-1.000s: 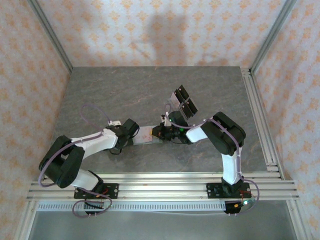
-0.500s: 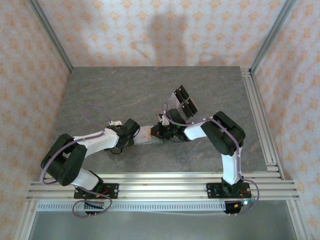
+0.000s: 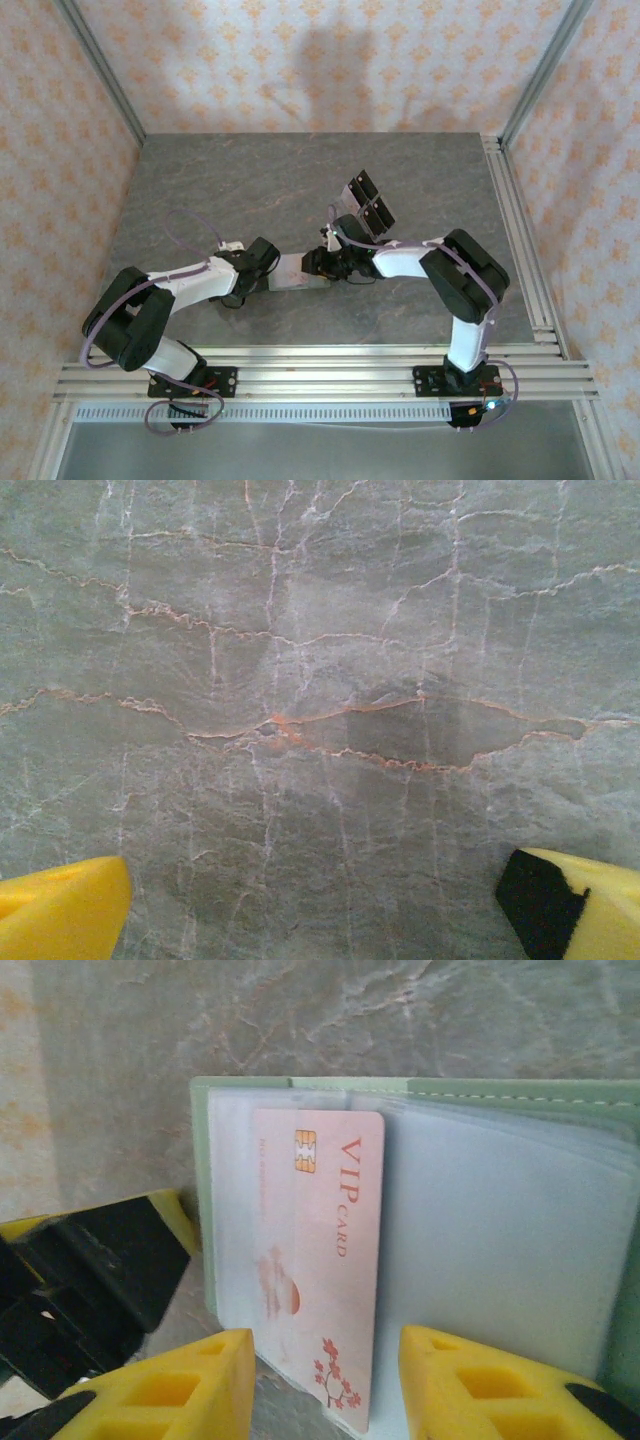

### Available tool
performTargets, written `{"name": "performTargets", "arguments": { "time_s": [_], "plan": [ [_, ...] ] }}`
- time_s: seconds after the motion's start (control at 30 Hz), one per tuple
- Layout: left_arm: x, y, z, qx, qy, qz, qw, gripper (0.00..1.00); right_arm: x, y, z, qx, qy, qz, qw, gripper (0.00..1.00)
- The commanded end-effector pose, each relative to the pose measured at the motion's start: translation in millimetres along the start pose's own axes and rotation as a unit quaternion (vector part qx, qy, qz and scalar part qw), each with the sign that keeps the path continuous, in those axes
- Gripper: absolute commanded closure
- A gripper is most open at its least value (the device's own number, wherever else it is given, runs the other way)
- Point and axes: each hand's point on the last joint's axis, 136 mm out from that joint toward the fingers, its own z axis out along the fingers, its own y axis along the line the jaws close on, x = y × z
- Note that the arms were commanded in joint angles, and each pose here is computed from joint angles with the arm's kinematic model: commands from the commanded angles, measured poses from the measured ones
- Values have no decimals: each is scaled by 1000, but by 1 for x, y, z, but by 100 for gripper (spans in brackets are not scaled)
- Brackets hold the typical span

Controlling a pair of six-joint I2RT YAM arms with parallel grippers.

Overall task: Put the credit cards into the card holder
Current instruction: Insert the credit card into the card slot.

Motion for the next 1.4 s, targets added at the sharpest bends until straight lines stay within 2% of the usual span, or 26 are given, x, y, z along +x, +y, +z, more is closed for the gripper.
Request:
{"name": "performTargets", "arguments": {
  "time_s": [0.0,0.2,0.33,0.4,0.87,1.37],
  "plan": [
    [11,-8,8,10,15,5,1000,0,-6,-3,-21,62,-2,-25,998,58],
    [11,-11,9,16,15,7,1000,0,-15,-8,-30,129,15,-53,990,75],
    [9,-14,8,18,16,13,1000,0,-18,-9,-26,149,29,-64,986,90],
    [8,-15,8,17,16,15,1000,0,-17,-8,-22,152,36,-68,985,93],
    [9,-18,10,22,18,15,1000,0,0,-17,5,160,73,-69,982,95],
    [13,-19,14,25,22,14,999,0,5,-2,21,147,84,-79,982,95]
  ]
}}
